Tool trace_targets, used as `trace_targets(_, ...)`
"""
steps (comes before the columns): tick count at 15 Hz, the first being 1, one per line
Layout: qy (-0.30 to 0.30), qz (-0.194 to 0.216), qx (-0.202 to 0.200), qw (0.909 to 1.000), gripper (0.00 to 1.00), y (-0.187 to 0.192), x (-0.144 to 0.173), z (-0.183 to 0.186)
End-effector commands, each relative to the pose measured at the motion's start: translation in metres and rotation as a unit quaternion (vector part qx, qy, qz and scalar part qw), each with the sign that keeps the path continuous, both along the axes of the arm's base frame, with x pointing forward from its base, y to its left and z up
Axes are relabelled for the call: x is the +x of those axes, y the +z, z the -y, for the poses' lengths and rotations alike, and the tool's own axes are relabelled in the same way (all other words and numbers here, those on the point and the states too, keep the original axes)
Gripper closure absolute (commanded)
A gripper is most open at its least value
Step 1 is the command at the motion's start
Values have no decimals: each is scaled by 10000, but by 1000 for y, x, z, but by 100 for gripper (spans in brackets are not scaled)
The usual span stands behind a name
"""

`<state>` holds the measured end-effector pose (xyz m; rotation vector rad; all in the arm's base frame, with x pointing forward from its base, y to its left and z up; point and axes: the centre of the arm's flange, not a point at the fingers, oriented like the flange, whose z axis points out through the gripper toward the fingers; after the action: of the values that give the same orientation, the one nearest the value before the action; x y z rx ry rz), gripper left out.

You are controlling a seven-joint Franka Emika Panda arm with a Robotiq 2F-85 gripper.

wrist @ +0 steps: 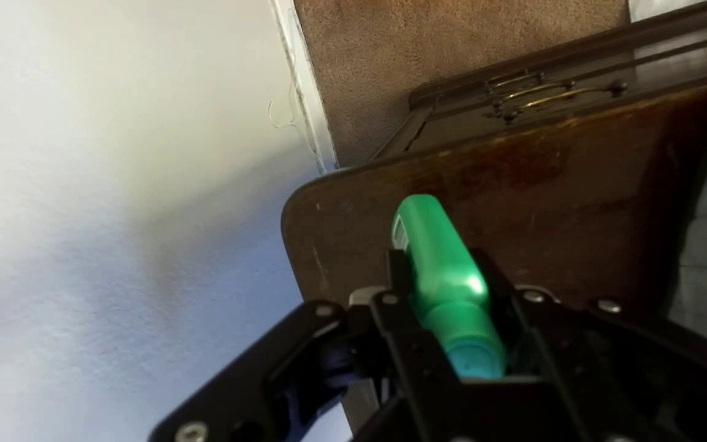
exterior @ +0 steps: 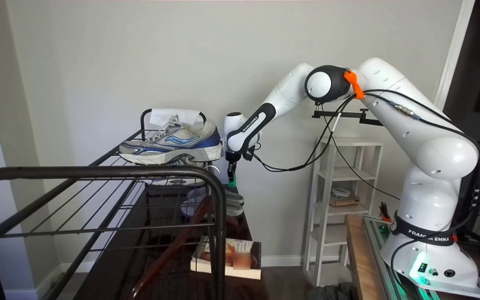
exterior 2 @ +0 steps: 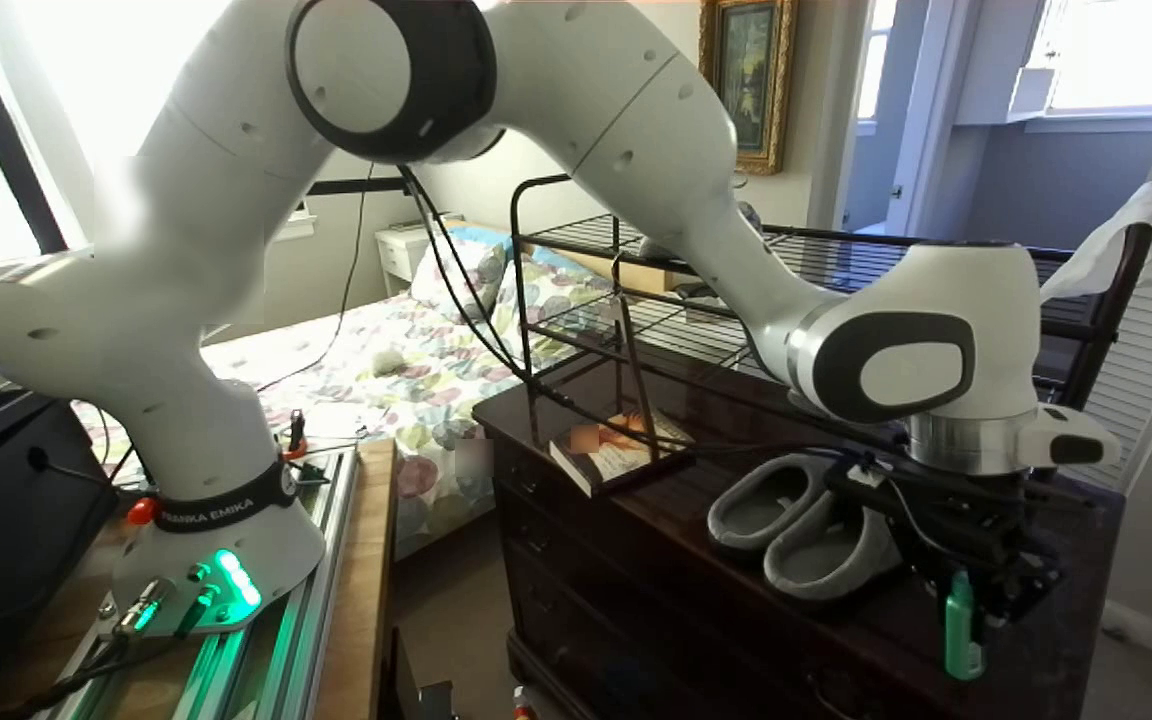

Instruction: Put a shoe on the top stand and put the green bottle in the shoe

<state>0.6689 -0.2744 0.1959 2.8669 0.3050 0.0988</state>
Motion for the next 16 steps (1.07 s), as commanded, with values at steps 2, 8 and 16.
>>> trace_targets(2,1132,18,154,9935,93,87,-49,-35)
trace_targets(8,1769,-223,11,9840,93,183,-83,-98)
trace_targets(16,2797,442,40,9591,93,288,-83,-205)
